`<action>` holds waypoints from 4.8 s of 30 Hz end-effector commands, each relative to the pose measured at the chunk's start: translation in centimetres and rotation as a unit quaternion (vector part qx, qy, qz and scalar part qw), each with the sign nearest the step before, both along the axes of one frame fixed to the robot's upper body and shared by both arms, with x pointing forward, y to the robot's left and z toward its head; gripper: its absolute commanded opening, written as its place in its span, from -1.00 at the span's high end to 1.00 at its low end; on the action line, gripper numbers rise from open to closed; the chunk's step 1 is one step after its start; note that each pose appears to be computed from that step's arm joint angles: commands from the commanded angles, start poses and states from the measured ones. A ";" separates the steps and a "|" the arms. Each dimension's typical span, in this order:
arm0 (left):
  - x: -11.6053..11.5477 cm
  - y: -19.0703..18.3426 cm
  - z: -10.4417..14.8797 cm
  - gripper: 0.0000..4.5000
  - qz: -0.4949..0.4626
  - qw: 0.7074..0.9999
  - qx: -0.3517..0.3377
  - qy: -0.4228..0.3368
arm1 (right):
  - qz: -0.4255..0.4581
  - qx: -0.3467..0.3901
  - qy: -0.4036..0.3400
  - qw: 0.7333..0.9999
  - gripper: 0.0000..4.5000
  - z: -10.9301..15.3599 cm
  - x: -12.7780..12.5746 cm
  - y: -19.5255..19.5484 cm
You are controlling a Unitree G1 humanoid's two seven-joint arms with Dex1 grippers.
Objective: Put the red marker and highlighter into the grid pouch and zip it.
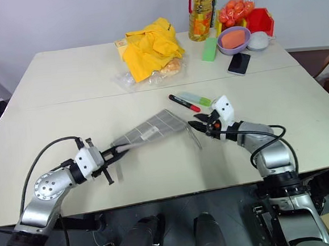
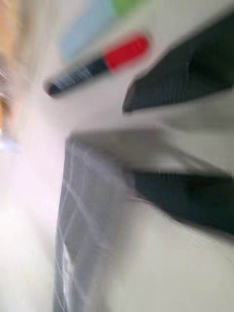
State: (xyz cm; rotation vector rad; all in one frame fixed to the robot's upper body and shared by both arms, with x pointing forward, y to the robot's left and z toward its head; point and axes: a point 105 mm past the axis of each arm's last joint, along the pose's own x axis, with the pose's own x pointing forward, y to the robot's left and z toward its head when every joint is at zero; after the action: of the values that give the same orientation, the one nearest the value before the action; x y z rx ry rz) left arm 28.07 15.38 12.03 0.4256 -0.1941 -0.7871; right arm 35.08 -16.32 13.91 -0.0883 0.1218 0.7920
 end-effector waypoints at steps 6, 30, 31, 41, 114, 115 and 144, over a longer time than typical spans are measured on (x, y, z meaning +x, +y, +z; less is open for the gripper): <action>-0.6 1.7 1.0 1.00 0.099 0.994 -0.035 -0.014 | 0.035 0.040 -0.008 0.999 -0.52 2.4 -1.1 2.1; -2.8 -0.1 -0.9 1.00 0.038 0.999 -0.002 0.012 | 0.012 -0.009 -0.009 1.000 -0.28 -1.4 2.8 8.0; -2.8 -0.2 -0.9 1.00 0.037 0.999 -0.002 0.013 | 0.015 -0.010 -0.012 1.000 -0.17 -1.4 2.8 8.2; -2.1 -0.7 -0.8 1.00 0.043 0.999 -0.016 0.013 | 0.074 -0.034 -0.038 0.996 0.99 -0.7 1.3 9.8; 1.7 -1.2 1.3 1.00 0.117 0.990 -0.065 -0.033 | 0.107 -0.218 -0.166 0.956 0.85 4.9 0.1 3.3; 1.6 -1.3 1.3 1.00 0.114 0.991 -0.066 -0.033 | 0.106 -0.219 -0.166 0.956 0.85 4.8 0.2 3.4; -0.7 -3.9 1.8 1.00 -0.012 0.999 -0.009 -0.033 | 0.247 -0.396 -0.301 0.831 0.85 4.7 -1.0 6.5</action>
State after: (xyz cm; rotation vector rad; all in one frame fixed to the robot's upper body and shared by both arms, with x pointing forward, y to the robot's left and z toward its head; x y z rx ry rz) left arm 27.85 12.08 12.32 0.4269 -0.1962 -0.7703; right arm 34.63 -10.84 16.89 -1.1455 -0.1026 1.1436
